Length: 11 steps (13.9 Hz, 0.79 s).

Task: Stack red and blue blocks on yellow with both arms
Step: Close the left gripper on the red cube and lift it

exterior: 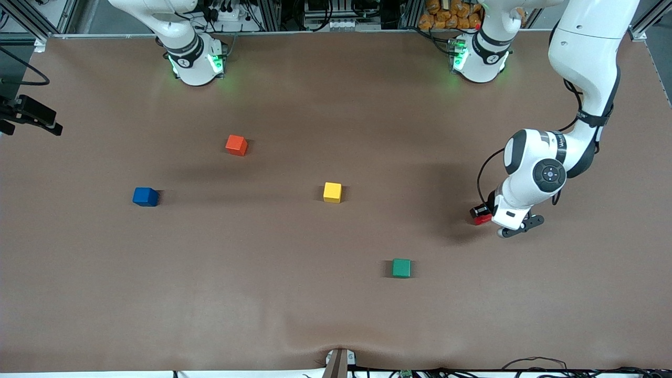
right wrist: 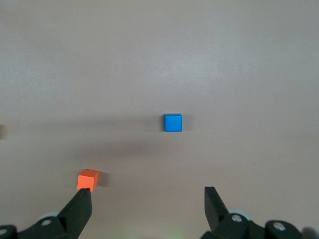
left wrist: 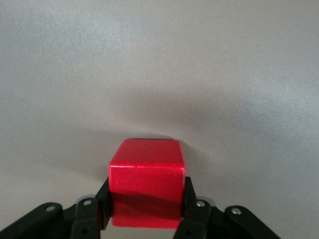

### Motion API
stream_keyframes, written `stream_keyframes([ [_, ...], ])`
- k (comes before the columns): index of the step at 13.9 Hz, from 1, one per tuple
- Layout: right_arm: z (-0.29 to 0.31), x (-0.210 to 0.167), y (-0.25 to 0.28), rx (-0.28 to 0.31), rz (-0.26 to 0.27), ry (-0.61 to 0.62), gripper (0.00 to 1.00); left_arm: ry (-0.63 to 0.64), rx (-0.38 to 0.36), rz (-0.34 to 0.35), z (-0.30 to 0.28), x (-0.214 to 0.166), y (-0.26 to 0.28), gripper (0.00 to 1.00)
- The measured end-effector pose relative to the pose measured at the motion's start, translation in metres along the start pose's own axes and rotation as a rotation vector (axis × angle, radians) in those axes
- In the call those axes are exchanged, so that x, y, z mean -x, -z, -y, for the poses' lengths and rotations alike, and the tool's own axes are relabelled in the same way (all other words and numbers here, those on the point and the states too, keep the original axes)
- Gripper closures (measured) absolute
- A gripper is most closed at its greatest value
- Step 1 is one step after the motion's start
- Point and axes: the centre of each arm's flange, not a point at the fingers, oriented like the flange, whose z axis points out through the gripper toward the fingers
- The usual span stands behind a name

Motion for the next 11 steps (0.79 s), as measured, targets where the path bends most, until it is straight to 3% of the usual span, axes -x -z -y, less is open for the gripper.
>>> stream_keyframes([
  [11,0.000,0.000,0.000,0.000,0.001,0.000,0.00,-0.053,-0.005,-0.015,-0.028,0.006,0.035,0.44],
])
